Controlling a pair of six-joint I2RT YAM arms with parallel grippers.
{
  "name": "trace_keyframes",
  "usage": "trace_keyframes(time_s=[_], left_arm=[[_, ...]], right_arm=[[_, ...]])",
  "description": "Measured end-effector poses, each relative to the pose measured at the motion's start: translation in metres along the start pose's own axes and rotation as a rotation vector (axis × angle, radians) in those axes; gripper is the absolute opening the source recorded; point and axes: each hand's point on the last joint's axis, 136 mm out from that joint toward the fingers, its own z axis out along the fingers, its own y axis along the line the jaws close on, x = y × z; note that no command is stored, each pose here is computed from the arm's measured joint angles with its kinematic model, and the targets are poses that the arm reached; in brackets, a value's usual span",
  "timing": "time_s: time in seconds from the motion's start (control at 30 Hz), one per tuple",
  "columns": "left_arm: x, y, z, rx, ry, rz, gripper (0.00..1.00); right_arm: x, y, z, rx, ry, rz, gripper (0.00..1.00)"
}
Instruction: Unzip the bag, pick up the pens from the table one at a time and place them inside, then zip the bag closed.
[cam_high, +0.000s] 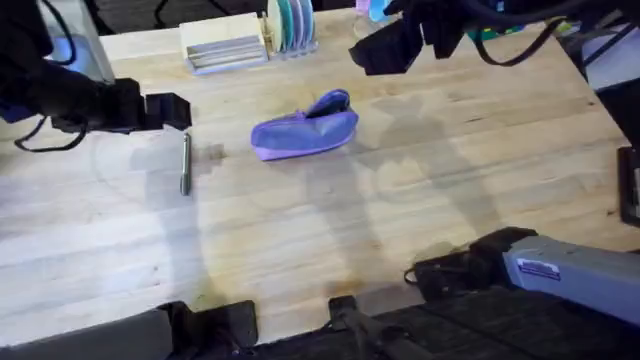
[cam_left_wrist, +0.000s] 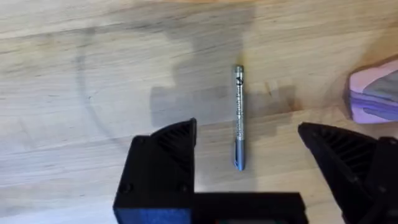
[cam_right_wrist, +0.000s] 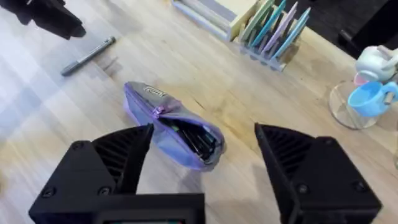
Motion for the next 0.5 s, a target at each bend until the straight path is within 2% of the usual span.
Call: trace_keyframes(time_s=[0.13, 0.27, 0.5], left_arm=[[0.000, -0.011, 0.008, -0.018, 0.024, 0.048, 0.995], [0.005, -0.022, 0.030, -0.015, 0.083, 0.080, 0.995], [0.028, -0.022, 0.066, -0.014, 0.204, 0.043, 0.995]], right_arm=[[0.002, 0.001, 0.000, -0.003, 0.009, 0.005, 0.998], [0.008, 0.003, 0.000, -0.012, 0.033, 0.018, 0.998], [0.021, 0.008, -0.001, -0.030, 0.082, 0.048, 0.998]])
